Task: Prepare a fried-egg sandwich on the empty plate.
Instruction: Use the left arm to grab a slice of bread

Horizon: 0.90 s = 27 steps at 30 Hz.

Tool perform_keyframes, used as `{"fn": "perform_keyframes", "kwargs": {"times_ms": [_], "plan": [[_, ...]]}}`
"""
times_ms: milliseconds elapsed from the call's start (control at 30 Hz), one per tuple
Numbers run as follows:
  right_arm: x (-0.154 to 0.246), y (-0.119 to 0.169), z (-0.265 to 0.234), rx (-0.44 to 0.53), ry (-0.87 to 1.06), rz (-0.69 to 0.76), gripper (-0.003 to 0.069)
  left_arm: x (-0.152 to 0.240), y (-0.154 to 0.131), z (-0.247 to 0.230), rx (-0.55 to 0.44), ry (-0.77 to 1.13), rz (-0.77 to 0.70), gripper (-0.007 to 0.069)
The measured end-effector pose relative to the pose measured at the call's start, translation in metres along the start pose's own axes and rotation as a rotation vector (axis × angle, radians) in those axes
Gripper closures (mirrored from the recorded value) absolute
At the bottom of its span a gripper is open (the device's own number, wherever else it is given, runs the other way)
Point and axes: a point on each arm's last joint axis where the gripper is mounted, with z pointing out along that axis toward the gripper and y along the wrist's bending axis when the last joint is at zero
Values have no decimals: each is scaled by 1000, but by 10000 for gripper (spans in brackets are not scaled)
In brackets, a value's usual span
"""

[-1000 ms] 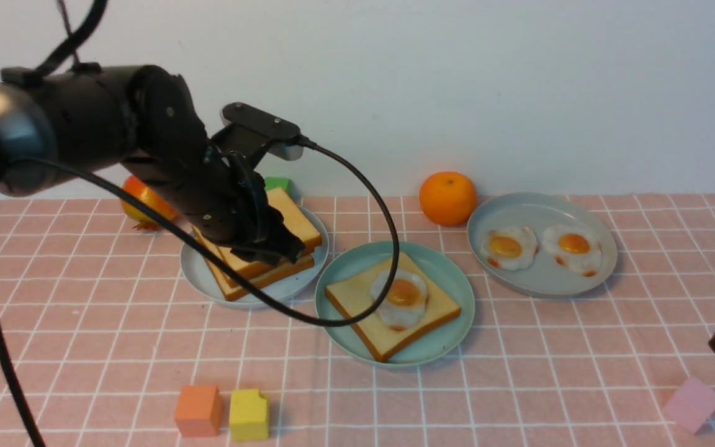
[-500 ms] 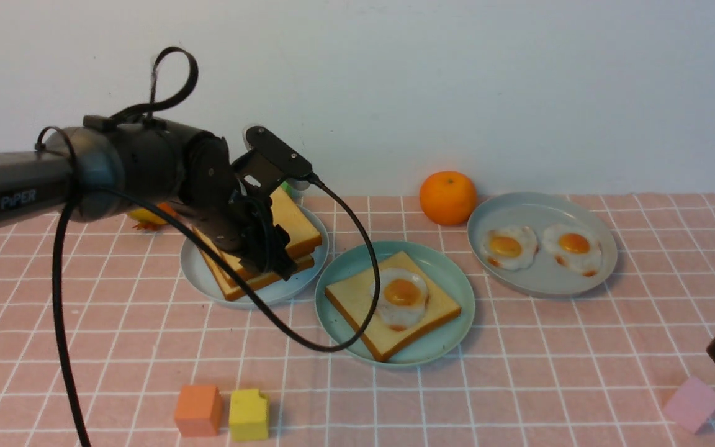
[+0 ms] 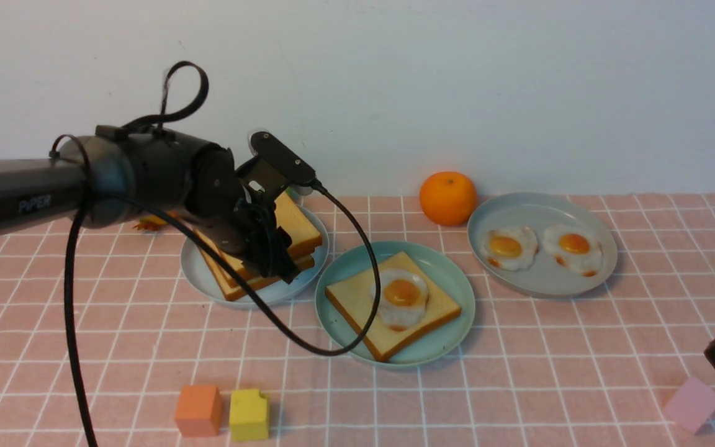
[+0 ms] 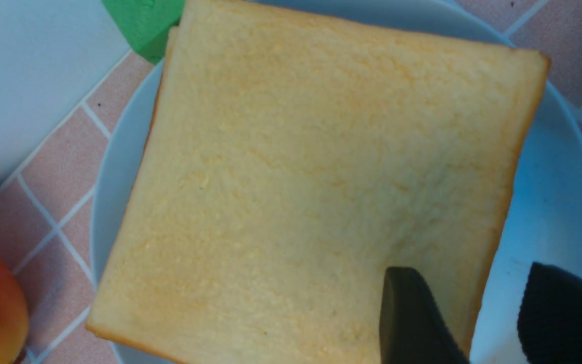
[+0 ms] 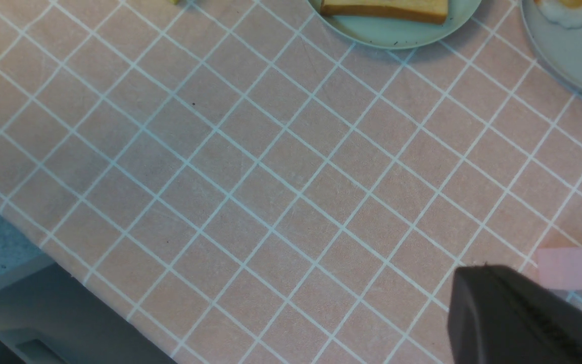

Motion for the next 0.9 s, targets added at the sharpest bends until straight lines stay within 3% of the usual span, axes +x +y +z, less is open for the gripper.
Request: {"fn": "perform_keyframes", "kwargs": {"times_ms": [333, 467, 700, 900], "plan": [[0, 1, 0, -14, 0, 5, 648, 4, 0, 11, -20, 9, 57, 299], [0, 1, 0, -14, 0, 5, 648, 4, 0, 12, -23, 7, 64, 354], [0, 2, 0, -17, 0, 5, 645, 4, 1, 12, -25, 5, 67, 517], [0, 2, 0, -21, 0, 7, 643, 3, 1, 12, -26, 3, 67, 561]]}}
